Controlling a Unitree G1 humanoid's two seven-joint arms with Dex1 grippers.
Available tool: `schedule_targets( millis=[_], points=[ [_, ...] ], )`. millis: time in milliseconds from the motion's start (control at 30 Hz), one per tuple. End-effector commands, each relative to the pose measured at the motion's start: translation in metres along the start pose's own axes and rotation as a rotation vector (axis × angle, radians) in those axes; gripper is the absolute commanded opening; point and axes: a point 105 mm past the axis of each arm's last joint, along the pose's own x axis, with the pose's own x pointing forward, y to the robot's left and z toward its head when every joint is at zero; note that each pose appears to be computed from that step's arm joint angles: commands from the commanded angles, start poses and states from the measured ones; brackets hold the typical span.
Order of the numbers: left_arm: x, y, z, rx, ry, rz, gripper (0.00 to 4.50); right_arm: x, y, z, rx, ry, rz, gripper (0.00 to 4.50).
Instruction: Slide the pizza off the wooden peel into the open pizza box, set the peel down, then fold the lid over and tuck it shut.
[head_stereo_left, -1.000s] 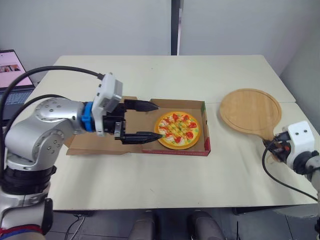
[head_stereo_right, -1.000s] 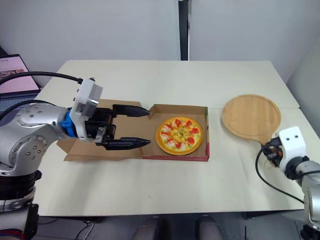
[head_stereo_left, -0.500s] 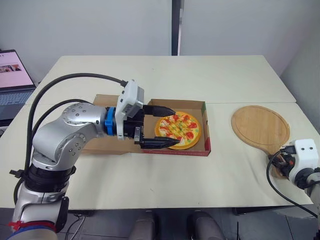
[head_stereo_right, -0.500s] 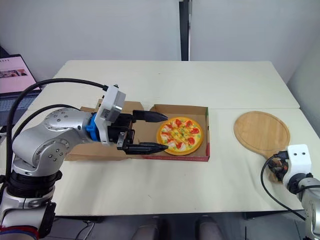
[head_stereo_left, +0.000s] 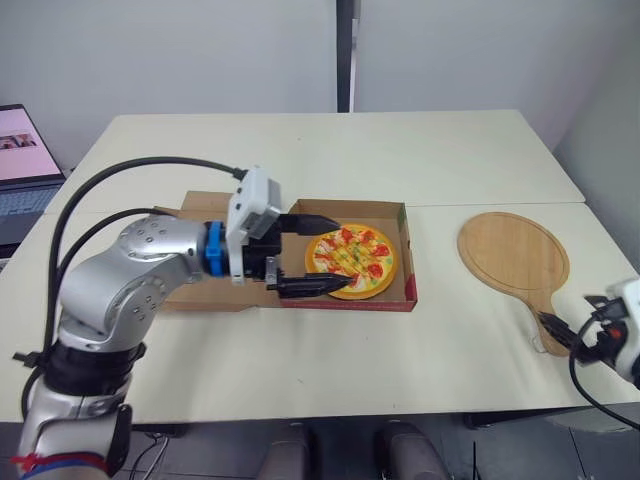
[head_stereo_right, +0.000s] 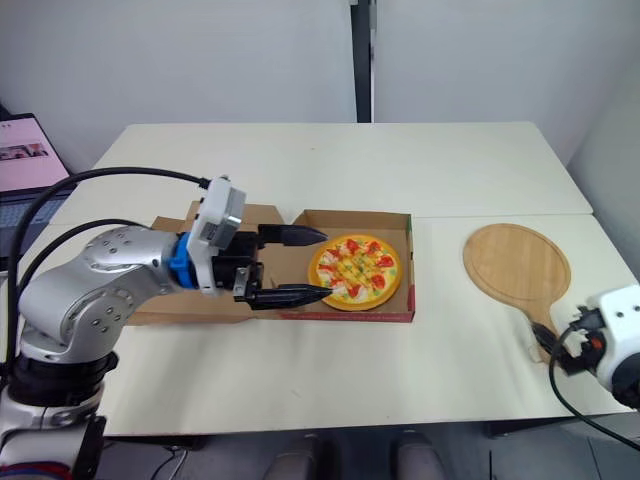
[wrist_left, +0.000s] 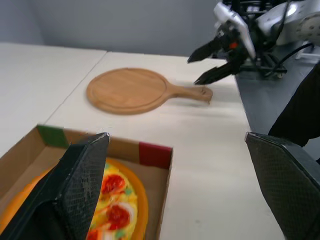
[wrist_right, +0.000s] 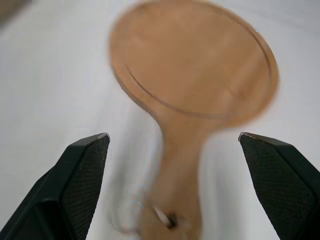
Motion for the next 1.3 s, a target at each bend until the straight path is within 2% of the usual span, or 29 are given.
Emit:
schedule_targets(
  millis=[33,133,300,467,633,733,933,1133,1300],
  points=[
    [-0.025,0.008,0.006,0.043,-0.005,0.141,4.50,0.013,0.020,0.042,-0.148,-0.134,0.116,4.44],
    [-0.048,0.012,-0.007,0.000,0.003,0.266,4.50,0.026,0.038,0.072,-0.239,-0.233,0.232,4.44],
    [-0.086,0.019,-0.026,-0.086,-0.048,0.522,4.50,0.042,0.066,0.109,-0.331,-0.343,0.432,4.44],
    [-0.131,-0.001,-0.064,-0.335,-0.124,0.746,4.50,0.052,0.096,0.136,-0.335,-0.350,0.677,4.44],
    [-0.164,-0.031,-0.100,-0.592,-0.218,0.920,4.50,0.062,0.112,0.153,-0.366,-0.347,0.776,4.44],
    [-0.170,-0.045,-0.115,-0.738,-0.297,0.987,4.50,0.058,0.125,0.160,-0.380,-0.355,0.877,4.44],
    [-0.168,-0.053,-0.138,-0.931,-0.426,1.117,4.50,0.062,0.132,0.162,-0.420,-0.346,0.903,4.44],
    [-0.154,-0.033,-0.161,-1.082,-0.532,1.210,4.50,0.060,0.135,0.161,-0.446,-0.336,0.927,4.44],
    [-0.150,-0.013,-0.166,-1.100,-0.619,1.267,4.50,0.060,0.135,0.161,-0.455,-0.328,0.931,4.44]
  ],
)
